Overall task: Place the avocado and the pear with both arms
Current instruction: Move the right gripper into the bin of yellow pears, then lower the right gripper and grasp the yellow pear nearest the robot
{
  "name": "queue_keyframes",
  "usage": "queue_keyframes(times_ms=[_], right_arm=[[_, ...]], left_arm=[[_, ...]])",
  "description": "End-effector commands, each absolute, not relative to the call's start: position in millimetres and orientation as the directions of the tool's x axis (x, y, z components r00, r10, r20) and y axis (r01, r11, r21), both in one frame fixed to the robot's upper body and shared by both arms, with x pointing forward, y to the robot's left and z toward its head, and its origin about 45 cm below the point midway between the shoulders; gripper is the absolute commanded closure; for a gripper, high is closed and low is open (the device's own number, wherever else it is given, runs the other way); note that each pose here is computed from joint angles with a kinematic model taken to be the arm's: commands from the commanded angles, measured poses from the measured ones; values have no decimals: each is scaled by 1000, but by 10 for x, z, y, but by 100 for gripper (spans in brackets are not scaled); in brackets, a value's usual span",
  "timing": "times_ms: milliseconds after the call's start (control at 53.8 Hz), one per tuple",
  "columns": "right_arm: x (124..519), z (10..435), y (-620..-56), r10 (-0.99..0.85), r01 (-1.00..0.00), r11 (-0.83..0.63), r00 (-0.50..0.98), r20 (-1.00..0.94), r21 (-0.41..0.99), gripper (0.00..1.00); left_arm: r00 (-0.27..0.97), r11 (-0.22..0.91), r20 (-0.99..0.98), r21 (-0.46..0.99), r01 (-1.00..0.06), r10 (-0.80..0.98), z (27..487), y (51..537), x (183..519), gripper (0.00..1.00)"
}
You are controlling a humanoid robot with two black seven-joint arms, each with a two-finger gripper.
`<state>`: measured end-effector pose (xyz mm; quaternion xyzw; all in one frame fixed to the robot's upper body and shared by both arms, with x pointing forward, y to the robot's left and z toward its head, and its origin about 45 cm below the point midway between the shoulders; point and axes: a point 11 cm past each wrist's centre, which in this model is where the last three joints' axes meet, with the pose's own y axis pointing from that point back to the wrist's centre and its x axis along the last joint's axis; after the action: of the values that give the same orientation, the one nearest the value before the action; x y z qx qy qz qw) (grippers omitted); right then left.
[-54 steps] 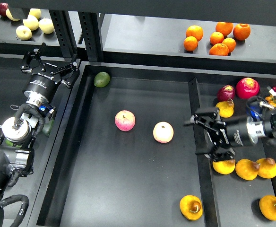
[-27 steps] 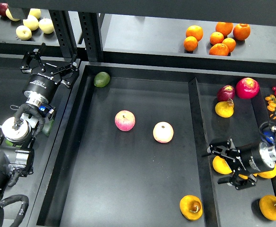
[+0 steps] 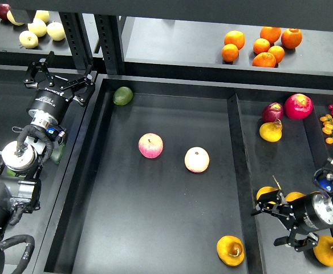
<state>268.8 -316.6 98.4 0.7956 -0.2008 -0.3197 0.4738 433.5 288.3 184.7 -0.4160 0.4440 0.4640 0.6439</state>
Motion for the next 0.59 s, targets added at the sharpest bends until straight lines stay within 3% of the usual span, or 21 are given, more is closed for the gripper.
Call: queue_keyframes(times_ms=[0, 576], right_arm=[[2613, 893, -3169, -625, -1, -467, 708, -329, 884, 0], [2556, 579, -2866, -603, 34, -487, 710, -364, 873, 1]], left_arm=[[173, 222, -958, -122, -967, 228, 1840, 2889, 4332, 0], [173, 223, -958, -122, -967, 228, 1834, 2889, 4321, 0]])
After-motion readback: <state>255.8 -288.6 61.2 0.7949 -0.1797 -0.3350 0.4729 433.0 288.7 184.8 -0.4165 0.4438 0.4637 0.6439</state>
